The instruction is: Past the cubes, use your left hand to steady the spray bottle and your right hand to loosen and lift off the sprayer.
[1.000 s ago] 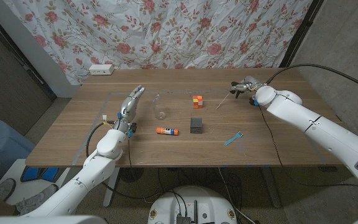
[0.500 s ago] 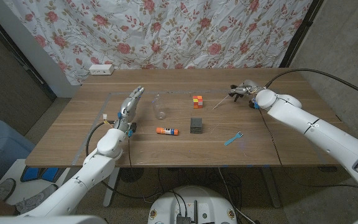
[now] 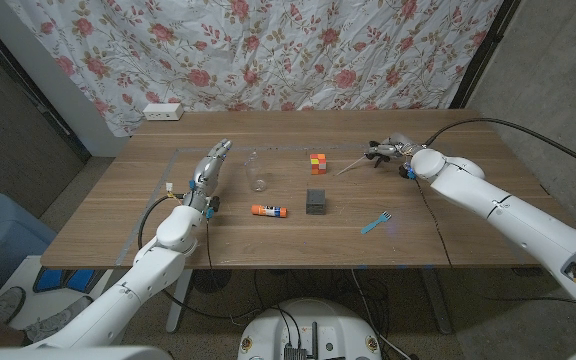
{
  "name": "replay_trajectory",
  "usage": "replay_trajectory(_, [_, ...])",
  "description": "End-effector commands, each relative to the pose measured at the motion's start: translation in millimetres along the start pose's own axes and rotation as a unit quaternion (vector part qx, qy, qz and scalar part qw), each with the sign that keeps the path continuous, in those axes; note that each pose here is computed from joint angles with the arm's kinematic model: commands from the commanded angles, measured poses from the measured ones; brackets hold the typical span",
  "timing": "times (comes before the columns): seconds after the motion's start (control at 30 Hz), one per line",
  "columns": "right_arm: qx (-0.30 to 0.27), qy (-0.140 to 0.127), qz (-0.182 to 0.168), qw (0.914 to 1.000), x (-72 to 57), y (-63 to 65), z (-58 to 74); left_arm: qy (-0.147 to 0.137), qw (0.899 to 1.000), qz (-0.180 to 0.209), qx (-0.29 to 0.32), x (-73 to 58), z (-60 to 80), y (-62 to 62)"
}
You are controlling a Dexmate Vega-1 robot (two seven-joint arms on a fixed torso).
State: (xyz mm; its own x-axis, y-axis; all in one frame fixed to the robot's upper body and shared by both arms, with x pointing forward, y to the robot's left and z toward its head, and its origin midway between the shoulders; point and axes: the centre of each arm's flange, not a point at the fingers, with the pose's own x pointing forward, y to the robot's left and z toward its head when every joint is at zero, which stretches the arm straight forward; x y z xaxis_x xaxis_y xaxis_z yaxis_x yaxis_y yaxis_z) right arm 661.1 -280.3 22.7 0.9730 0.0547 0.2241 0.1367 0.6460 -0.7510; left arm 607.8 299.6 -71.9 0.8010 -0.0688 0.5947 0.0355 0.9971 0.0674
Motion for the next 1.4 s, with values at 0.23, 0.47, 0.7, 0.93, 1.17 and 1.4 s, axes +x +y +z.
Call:
replay_trajectory(0.23, [0.008,-0.003,0.011,0.9999,2.6,6.2,-8.0,0.006,1.000,-0.006,-0.003,5.3,-2.4,-1.0])
replay_trajectory(0.47, [0.006,-0.011,0.023,0.9997,2.4,6.8,-7.9,0.007,1.000,-0.009,-0.003,5.3,-2.8,-1.5])
replay_trajectory(0.7, [-0.008,-0.021,0.037,0.9991,1.3,7.0,-6.7,0.005,1.000,-0.011,-0.005,4.9,-2.3,-1.7])
replay_trajectory(0.93, [-0.017,-0.034,0.046,0.9982,-0.6,7.4,-5.5,0.004,1.000,-0.011,-0.006,3.4,-1.7,-0.8])
replay_trajectory(1.17, [-0.022,-0.039,0.050,0.9977,-2.5,5.1,-5.1,0.005,1.000,-0.010,-0.007,1.7,-2.1,-1.2])
replay_trajectory(1.4, [-0.023,-0.049,0.055,0.9970,-6.0,1.9,-5.6,0.004,1.000,-0.011,-0.007,0.8,-2.4,-2.0])
